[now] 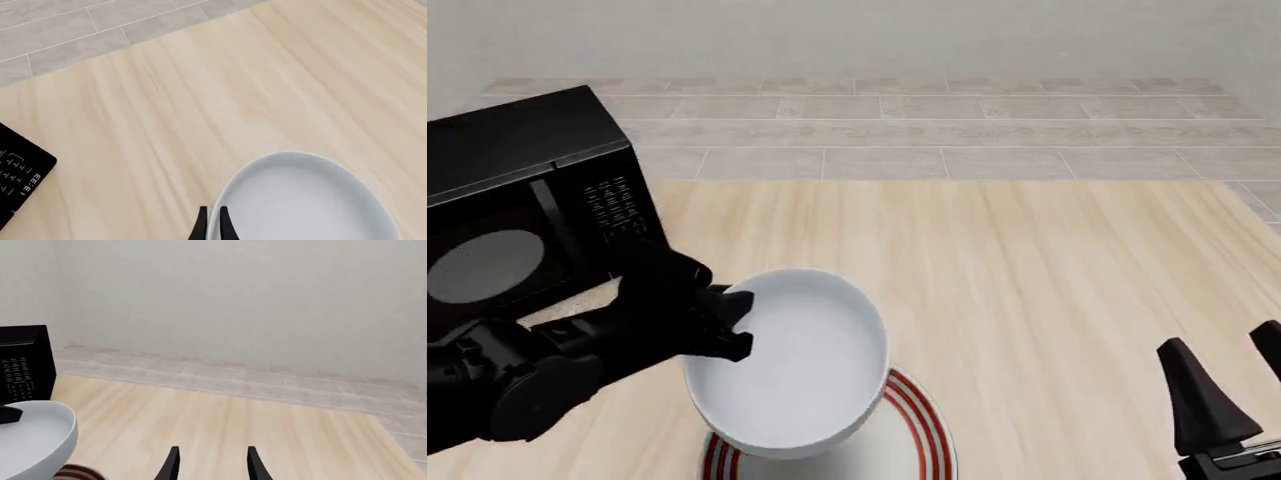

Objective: Pick up the white bowl and put it on the plate.

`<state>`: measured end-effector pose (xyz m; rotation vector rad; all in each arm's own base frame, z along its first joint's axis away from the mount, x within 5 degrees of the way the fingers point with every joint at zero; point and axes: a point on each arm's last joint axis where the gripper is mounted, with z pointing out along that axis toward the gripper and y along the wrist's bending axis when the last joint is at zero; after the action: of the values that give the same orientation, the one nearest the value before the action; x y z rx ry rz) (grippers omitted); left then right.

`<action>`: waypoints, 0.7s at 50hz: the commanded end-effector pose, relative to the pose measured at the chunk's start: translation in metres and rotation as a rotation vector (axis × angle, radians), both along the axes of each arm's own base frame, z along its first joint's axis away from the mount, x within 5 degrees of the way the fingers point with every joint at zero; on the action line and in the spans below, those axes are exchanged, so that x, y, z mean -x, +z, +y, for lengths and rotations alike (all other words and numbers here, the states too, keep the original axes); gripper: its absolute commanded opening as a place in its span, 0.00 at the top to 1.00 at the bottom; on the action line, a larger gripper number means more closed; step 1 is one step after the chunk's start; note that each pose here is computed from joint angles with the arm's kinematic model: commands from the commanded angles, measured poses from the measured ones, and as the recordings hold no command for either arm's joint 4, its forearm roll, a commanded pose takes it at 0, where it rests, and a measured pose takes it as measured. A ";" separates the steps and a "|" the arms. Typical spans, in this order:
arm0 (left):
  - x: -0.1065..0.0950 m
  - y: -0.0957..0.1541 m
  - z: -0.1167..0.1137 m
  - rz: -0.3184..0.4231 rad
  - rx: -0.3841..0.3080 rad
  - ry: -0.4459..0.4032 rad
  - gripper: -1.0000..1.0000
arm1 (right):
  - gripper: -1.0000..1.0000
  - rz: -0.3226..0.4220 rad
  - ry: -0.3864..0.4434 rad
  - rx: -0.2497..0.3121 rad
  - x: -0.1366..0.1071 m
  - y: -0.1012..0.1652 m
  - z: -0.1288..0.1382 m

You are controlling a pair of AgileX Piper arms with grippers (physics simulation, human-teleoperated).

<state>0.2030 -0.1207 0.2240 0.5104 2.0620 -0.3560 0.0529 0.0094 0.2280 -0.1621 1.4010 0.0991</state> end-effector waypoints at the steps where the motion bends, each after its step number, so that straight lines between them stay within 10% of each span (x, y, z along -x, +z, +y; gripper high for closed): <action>1: 0.008 -0.013 -0.011 0.031 0.027 -0.030 1.00 | 0.00 -0.007 0.002 0.007 0.001 0.003 0.000; 35: 0.012 -0.066 -0.038 0.112 0.001 -0.110 1.00 | 0.00 -0.009 -0.003 0.011 0.005 0.022 -0.001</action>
<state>0.1923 -0.1538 0.1665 0.6332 2.1295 -0.4405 0.0475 0.0084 0.2499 -0.1695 1.3907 0.0892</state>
